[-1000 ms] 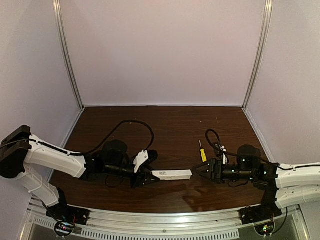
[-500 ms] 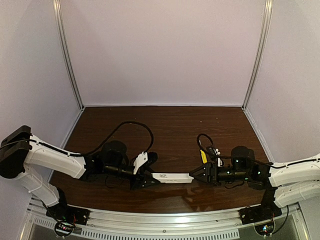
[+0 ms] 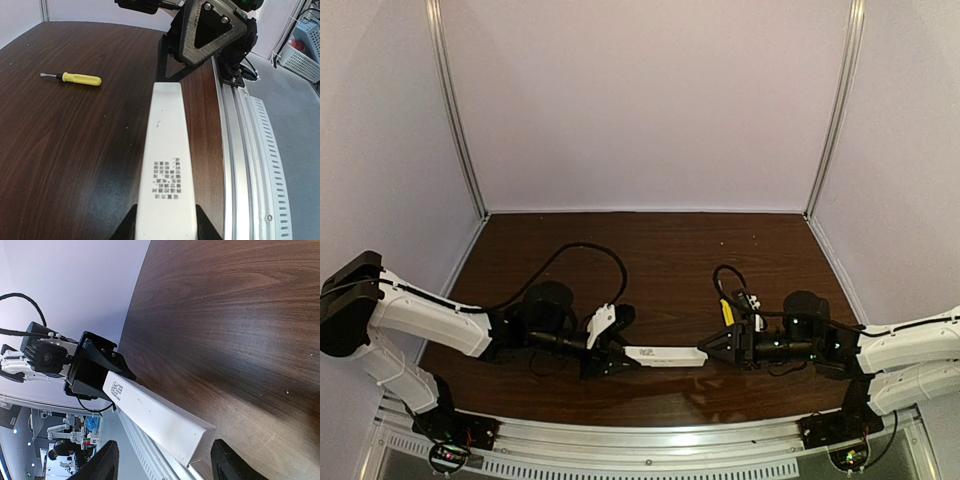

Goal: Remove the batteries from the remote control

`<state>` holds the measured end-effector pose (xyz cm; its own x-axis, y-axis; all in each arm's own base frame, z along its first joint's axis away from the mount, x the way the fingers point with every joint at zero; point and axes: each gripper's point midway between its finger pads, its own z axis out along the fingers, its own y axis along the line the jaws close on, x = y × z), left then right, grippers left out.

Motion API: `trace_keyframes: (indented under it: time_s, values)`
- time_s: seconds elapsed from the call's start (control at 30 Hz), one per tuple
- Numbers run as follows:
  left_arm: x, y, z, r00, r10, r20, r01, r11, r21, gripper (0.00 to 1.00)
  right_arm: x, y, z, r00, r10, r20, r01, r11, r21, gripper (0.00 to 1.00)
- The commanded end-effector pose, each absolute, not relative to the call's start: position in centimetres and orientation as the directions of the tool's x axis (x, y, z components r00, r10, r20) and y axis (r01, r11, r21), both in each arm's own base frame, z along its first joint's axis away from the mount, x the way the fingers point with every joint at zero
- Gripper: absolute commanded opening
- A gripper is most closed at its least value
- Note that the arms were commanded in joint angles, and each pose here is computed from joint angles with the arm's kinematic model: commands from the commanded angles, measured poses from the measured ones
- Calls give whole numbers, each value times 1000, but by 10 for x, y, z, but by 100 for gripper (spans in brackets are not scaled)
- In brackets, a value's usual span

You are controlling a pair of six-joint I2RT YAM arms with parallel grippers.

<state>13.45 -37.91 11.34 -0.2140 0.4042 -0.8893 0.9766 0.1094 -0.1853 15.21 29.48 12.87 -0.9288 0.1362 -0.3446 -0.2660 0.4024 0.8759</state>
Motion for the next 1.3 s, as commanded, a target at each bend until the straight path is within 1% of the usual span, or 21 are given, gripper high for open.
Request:
trace_keyframes:
  time_s: [0.0, 0.1, 0.63, 1.27]
  values:
    - [133, -387, 135, -158, 337, -928, 987, 65, -144, 0, 151, 297, 129, -930, 129, -343, -273, 384, 882, 63]
    - [133, -387, 134, -159, 338, -928, 987, 65, -145, 0, 149, 298, 128, -931, 123, -342, -274, 383, 882, 60]
    - [134, -387, 132, -162, 344, -925, 987, 71, -146, 0, 145, 309, 126, -935, 86, -343, -288, 380, 879, 52]
    - [139, -389, 125, -170, 366, -915, 985, 92, -146, 0, 147, 307, 125, -931, 89, -355, -290, 411, 864, 41]
